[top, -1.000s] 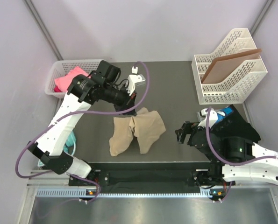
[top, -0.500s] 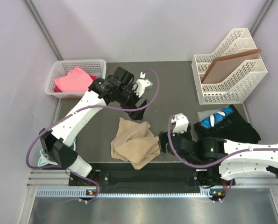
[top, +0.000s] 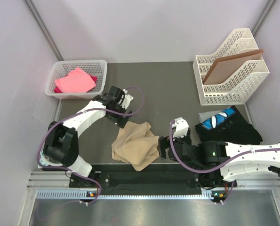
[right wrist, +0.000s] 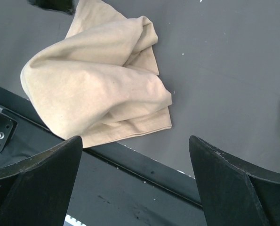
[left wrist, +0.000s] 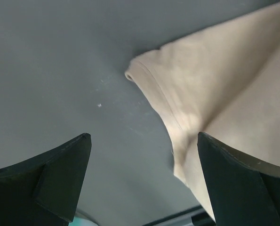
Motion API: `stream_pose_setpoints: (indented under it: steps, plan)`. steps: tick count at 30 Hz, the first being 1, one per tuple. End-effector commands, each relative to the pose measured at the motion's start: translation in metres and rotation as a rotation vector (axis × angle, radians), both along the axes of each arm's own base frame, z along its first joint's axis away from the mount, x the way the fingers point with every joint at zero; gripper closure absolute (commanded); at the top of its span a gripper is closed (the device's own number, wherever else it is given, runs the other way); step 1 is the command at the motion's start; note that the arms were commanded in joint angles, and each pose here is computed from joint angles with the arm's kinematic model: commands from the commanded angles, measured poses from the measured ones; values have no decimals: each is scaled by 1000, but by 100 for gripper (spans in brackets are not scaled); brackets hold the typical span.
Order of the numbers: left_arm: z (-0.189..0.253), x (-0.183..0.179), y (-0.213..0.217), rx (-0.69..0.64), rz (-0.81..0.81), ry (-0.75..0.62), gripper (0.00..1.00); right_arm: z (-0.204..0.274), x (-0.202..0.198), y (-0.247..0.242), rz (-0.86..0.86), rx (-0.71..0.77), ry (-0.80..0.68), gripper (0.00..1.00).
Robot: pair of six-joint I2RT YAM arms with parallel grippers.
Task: Fold and stack the t-shirts
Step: Flatten out the tshirt
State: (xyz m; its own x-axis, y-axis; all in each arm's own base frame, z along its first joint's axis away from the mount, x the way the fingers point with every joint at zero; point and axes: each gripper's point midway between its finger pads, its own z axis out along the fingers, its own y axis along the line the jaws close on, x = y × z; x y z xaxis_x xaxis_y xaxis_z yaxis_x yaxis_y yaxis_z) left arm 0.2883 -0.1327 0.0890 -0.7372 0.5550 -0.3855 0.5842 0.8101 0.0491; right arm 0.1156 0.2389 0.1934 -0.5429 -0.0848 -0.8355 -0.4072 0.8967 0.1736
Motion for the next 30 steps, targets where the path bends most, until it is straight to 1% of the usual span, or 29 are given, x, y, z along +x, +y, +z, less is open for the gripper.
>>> stream_pose_setpoints:
  steps: [1,3,7,8,13,14,17,20,23,24,25,27,29,30]
  plan:
    - [-3,37,-8,-16,50,-110,1,11,-5,5,1,78,1,5]
    - [-9,39,-12,-28,53,-87,2,9,-5,3,-6,79,8,5]
    - [-19,40,-26,-78,44,-36,8,6,-7,4,-5,78,12,6]
    - [-22,39,-27,-80,48,-26,10,4,-7,3,-8,75,14,6]
    - [-38,34,-28,-87,34,25,16,4,-6,-3,-21,75,13,8]
    - [-40,32,-30,-102,23,39,19,4,-6,-4,-27,78,16,8]
    - [-54,28,-29,-88,11,87,26,4,-6,-8,-35,97,19,10]
    - [-62,26,-33,-90,-1,130,39,4,-5,-12,-43,109,25,13]
    - [-60,27,-41,-124,-11,149,74,-2,-6,-15,-50,109,32,16]
    - [-56,29,-42,-130,-10,145,83,-4,-6,-15,-51,107,34,16]
    - [-52,30,-43,-132,-10,141,100,-6,-6,-13,-52,108,37,16]
    - [-40,34,-42,-144,-6,130,100,-13,-7,-13,-53,96,41,17]
    - [-17,42,-40,-169,3,88,100,-18,-7,-12,-54,92,39,17]
    - [9,48,-41,-193,2,48,100,-19,-4,-13,-66,89,29,17]
